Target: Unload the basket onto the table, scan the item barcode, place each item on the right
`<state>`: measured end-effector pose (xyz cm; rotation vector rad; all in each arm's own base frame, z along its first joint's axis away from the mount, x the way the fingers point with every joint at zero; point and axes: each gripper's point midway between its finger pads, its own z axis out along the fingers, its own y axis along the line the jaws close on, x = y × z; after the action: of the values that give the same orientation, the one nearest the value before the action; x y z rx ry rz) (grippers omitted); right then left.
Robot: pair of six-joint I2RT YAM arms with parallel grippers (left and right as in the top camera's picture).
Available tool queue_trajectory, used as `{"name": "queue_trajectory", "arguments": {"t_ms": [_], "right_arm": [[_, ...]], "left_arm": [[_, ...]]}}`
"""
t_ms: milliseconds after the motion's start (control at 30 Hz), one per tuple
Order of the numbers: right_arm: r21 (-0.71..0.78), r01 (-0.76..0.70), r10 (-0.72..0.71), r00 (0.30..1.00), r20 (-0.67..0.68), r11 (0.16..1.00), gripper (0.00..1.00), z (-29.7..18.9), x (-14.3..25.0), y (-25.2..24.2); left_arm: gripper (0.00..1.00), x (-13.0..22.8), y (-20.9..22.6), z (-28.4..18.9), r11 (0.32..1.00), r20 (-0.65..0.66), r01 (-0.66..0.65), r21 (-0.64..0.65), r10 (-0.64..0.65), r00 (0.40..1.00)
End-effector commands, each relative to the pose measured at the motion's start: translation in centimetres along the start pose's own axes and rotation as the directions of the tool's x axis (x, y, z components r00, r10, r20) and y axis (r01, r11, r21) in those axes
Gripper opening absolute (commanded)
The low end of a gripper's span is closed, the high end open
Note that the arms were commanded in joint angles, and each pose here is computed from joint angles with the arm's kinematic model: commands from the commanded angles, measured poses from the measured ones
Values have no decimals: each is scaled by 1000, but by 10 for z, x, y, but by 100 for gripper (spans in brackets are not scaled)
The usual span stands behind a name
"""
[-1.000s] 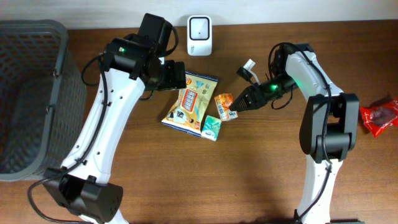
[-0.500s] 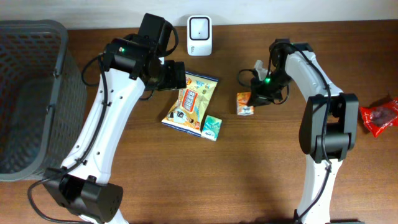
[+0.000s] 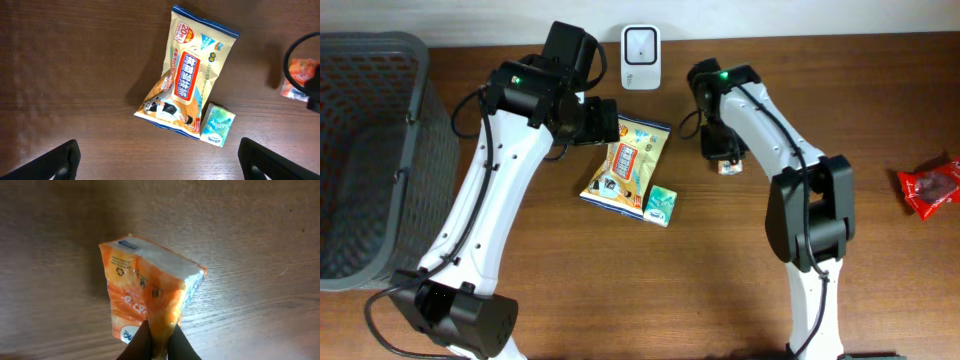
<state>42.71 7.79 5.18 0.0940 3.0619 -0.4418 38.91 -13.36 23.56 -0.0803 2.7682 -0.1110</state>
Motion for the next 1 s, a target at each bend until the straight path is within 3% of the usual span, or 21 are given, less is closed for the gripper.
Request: {"name": "queue_trajectory", "arguments": {"t_ms": [0, 67, 167, 200, 233, 367, 433, 467, 567, 667, 800, 867, 967], "right_arm": [[36, -19, 18, 1000, 20, 999, 10, 10, 2, 7], [34, -5, 4, 1000, 21, 999, 16, 11, 4, 13], [-1, 23, -23, 1000, 17, 1000, 65, 8, 10, 30], [-2, 27, -27, 999, 21, 1000, 77, 7, 10, 33], [-4, 28, -27, 999, 29, 1000, 79, 7, 8, 34], [-64, -32, 31, 999, -5, 997, 79, -3, 0, 16], [-176, -130, 124, 991, -46, 976, 79, -25, -14, -11], [-239, -140, 130, 990, -54, 961, 84, -32, -21, -20], [-506, -88, 52, 995, -85, 858, 96, -40, -25, -41], [-566, -108, 29, 989, -147, 817, 96, -18, -11, -59], [-675, -107, -9, 986, -165, 730, 95, 11, 1, -38], [-735, -109, -4, 989, -150, 669, 85, 19, 1, -22], [-746, -112, 6, 990, -144, 657, 68, 36, 4, -15]], "left_arm": [[99, -1, 3, 3, 1000, -2, -14, -14, 14, 1000], [99, -1, 3, 3, 1000, -2, -14, -14, 14, 1000], [99, -1, 3, 3, 1000, -2, -14, -14, 14, 1000], [99, -1, 3, 3, 1000, -2, -14, -14, 14, 1000], [99, -1, 3, 3, 1000, -2, -14, -14, 14, 1000], [99, -1, 3, 3, 1000, -2, -14, -14, 14, 1000], [99, -1, 3, 3, 1000, -2, -14, -14, 14, 1000], [99, -1, 3, 3, 1000, -2, -14, -14, 14, 1000], [99, -1, 3, 3, 1000, -2, -14, -14, 14, 1000], [99, -1, 3, 3, 1000, -2, -14, -14, 14, 1000], [99, -1, 3, 3, 1000, -2, -14, -14, 14, 1000], [99, -1, 3, 3, 1000, -2, -14, -14, 14, 1000], [99, -1, 3, 3, 1000, -2, -14, -14, 14, 1000]]}}
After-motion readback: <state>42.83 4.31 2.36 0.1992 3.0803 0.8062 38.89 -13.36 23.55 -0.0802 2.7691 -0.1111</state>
